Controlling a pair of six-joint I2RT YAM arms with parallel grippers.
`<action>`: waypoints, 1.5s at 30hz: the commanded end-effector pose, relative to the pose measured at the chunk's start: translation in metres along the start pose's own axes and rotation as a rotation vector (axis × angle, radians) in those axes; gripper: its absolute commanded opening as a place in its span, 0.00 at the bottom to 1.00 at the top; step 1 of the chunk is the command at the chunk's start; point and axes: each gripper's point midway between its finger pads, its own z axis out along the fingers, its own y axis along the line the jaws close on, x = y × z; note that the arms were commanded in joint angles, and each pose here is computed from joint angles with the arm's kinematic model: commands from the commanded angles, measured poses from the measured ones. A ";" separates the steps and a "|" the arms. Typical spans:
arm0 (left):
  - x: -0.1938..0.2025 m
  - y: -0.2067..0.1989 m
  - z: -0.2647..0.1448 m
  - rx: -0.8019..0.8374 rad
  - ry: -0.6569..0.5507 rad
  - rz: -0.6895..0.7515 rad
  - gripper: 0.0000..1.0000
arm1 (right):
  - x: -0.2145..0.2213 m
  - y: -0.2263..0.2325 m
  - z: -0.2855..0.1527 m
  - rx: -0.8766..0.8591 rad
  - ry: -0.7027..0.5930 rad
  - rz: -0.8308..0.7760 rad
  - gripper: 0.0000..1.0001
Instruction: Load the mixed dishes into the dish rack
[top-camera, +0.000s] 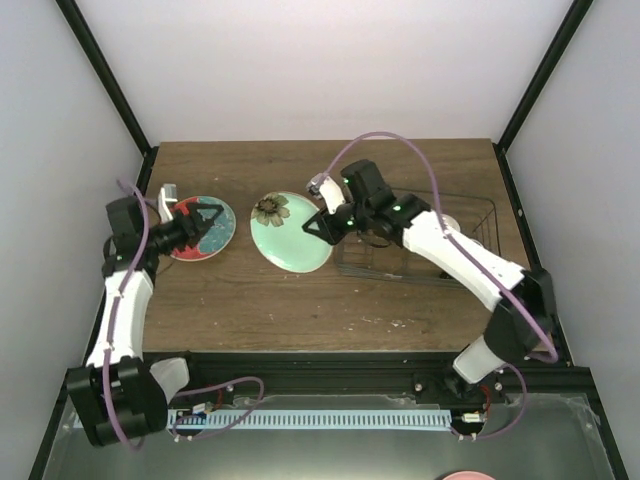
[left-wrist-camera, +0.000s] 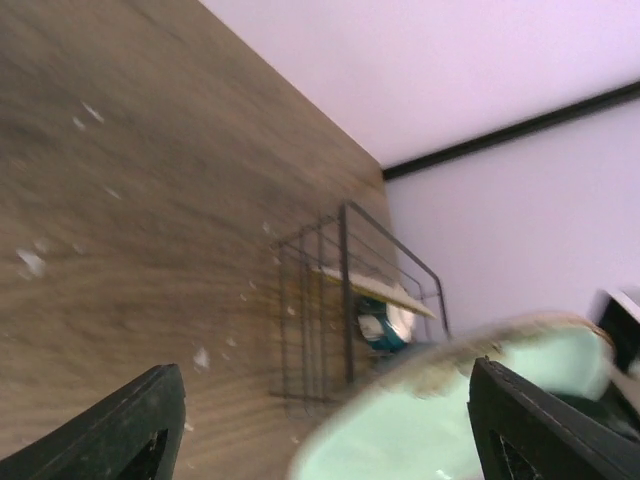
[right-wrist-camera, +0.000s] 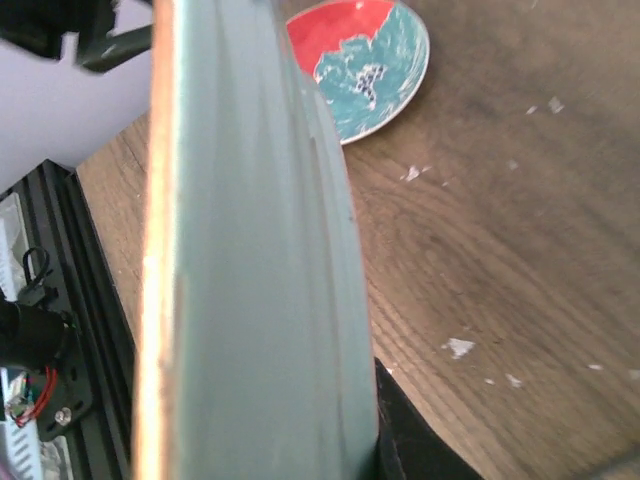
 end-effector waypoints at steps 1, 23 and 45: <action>-0.025 0.034 -0.008 -0.174 -0.005 -0.010 0.79 | -0.032 0.023 -0.068 0.092 -0.123 -0.205 0.01; -0.058 0.081 0.003 -0.220 -0.015 -0.128 0.80 | 0.024 -0.013 -0.225 0.767 -0.112 -0.805 0.01; -0.058 0.092 0.008 -0.222 0.006 -0.147 0.80 | 0.060 -0.070 -0.201 0.990 0.159 -1.101 0.01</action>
